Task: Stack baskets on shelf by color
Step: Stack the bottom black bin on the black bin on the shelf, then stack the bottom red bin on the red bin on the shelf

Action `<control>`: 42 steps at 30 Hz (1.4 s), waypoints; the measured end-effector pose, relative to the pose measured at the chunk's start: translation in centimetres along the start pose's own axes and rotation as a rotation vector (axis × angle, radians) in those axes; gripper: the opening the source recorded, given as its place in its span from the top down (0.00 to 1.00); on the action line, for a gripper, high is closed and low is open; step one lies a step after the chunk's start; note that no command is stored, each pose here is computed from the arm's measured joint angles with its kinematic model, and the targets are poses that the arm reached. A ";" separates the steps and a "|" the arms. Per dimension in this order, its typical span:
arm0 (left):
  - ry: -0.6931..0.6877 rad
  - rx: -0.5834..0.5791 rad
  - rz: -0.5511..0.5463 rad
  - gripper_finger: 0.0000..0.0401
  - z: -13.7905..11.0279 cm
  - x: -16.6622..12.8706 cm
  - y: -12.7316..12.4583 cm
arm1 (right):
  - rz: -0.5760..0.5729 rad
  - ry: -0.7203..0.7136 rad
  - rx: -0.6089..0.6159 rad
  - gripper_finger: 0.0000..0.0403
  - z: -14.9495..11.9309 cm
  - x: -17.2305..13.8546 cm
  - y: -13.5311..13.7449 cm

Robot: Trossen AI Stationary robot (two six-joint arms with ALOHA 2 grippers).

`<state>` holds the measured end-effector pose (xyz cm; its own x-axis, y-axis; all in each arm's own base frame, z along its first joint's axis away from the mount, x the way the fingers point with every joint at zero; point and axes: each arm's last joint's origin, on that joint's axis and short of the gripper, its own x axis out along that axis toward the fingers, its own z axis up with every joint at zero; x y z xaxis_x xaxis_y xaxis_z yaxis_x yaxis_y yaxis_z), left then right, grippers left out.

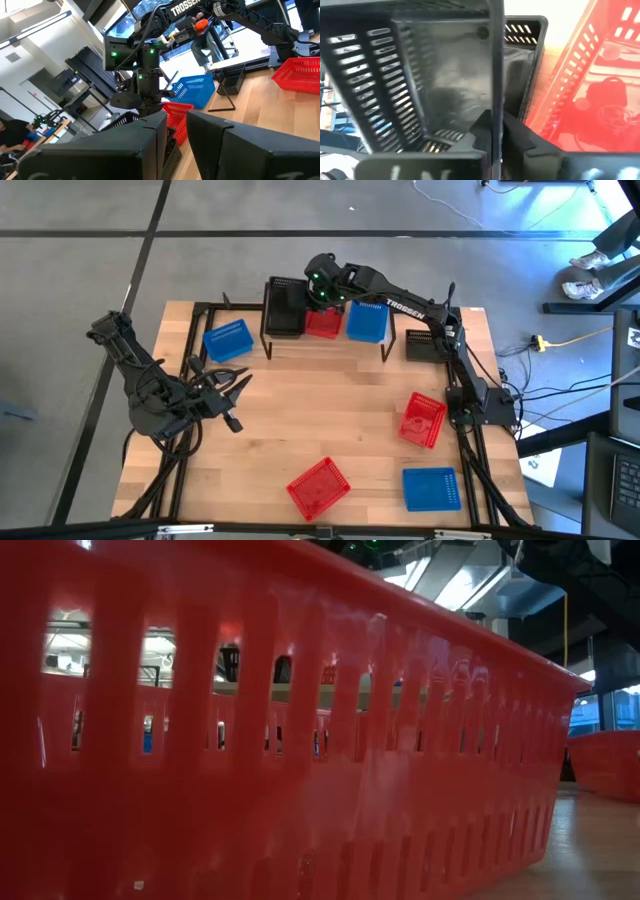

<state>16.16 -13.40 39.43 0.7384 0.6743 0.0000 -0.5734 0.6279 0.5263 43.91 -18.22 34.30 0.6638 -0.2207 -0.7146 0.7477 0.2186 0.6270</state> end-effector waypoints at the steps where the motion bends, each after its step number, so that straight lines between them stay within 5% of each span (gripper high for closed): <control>1: 0.000 0.000 0.000 0.83 0.0 0.0 0.0 | 0.000 0.000 -0.009 0.96 0.0 0.0 0.0; 7: 0.000 0.007 0.000 0.83 0.0 0.0 0.0 | -0.002 0.002 -0.015 0.96 0.0 0.0 0.0; 18: 0.000 0.008 0.000 0.83 0.0 0.0 0.0 | -0.003 0.002 0.011 0.76 0.0 0.0 0.0; 29: 0.000 0.008 0.000 0.83 0.0 0.0 0.0 | 0.056 -0.038 0.042 0.75 0.4 -0.1 0.6; 35: 0.000 -0.021 0.000 0.83 0.0 0.0 0.2 | 0.189 -0.019 -0.276 0.75 0.0 -1.3 2.1; 42: 0.001 -0.161 0.002 0.83 -0.2 0.0 1.9 | 0.320 -0.048 -0.674 0.75 -3.9 -5.8 5.2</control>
<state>15.05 -12.15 40.28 0.7371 0.6758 0.0000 -0.6243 0.6809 0.3829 43.86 -12.11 40.50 0.8586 -0.0866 -0.5053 0.3552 0.8111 0.4647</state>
